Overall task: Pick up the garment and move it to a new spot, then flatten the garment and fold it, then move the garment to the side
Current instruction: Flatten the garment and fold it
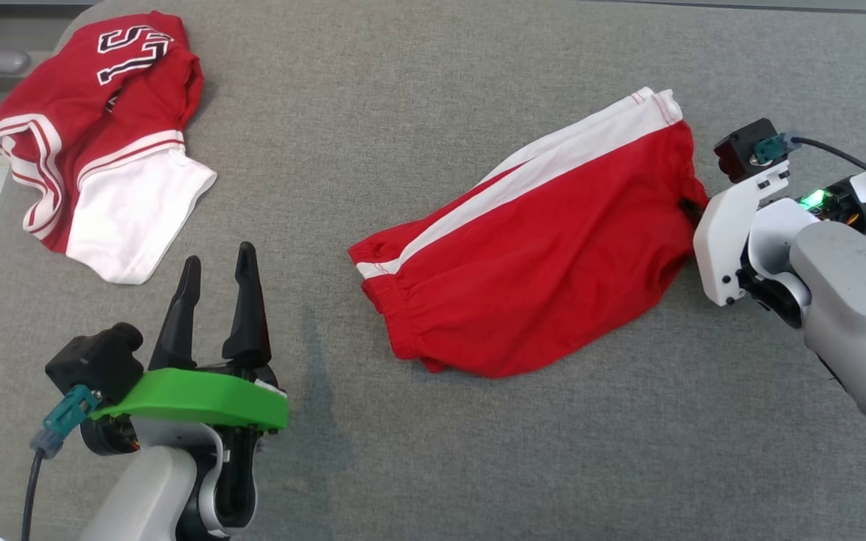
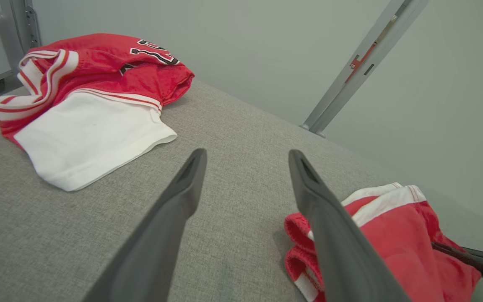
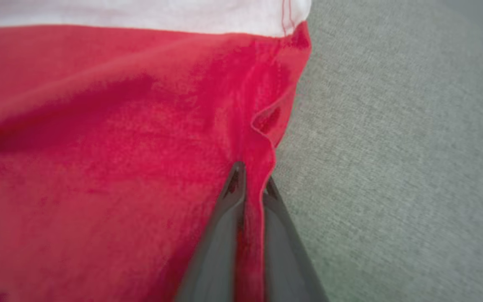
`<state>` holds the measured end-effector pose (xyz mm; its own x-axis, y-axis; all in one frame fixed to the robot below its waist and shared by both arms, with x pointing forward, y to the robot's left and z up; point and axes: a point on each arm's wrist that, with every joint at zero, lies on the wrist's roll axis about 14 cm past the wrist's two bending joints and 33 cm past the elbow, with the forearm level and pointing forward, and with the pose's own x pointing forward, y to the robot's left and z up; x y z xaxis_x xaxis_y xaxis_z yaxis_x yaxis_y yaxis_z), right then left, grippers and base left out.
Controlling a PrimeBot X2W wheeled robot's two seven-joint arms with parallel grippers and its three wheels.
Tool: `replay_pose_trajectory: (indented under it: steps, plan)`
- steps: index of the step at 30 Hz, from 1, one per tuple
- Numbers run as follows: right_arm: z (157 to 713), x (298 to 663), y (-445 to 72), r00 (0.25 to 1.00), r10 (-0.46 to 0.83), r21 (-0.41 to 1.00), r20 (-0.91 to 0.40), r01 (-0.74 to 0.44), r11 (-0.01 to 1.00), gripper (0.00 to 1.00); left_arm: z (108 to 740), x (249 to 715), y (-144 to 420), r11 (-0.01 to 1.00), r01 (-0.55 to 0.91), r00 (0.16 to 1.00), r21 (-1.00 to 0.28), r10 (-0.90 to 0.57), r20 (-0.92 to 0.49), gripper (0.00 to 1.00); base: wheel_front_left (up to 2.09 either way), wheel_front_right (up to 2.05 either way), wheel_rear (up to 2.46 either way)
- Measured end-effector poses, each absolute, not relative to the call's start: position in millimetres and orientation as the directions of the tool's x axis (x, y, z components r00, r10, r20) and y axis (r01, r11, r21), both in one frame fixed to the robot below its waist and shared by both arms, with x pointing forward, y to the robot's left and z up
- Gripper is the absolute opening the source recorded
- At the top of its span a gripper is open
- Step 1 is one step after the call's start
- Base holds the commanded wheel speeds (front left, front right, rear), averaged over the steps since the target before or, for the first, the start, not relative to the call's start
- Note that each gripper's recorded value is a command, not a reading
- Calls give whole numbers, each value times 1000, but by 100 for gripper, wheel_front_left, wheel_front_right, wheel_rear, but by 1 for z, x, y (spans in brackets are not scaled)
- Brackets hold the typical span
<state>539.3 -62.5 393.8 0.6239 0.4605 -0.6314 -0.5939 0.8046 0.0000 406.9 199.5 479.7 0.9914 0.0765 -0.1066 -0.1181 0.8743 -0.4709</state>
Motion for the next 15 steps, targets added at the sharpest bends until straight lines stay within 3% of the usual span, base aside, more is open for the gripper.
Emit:
replay_pose_trajectory:
  steps: [7, 15]
  plan:
    - [410, 539, -67, 689, 465, 31, -556, -542, 840, 0, 484, 410, 187, 884, -67, 996, -463, 33, -82, 100, 0, 0, 0]
    - [424, 524, -117, 804, 384, 101, -454, -382, 919, 0, 489, 413, 155, 876, 27, 997, -482, -61, -55, 100, 0, 0, 0]
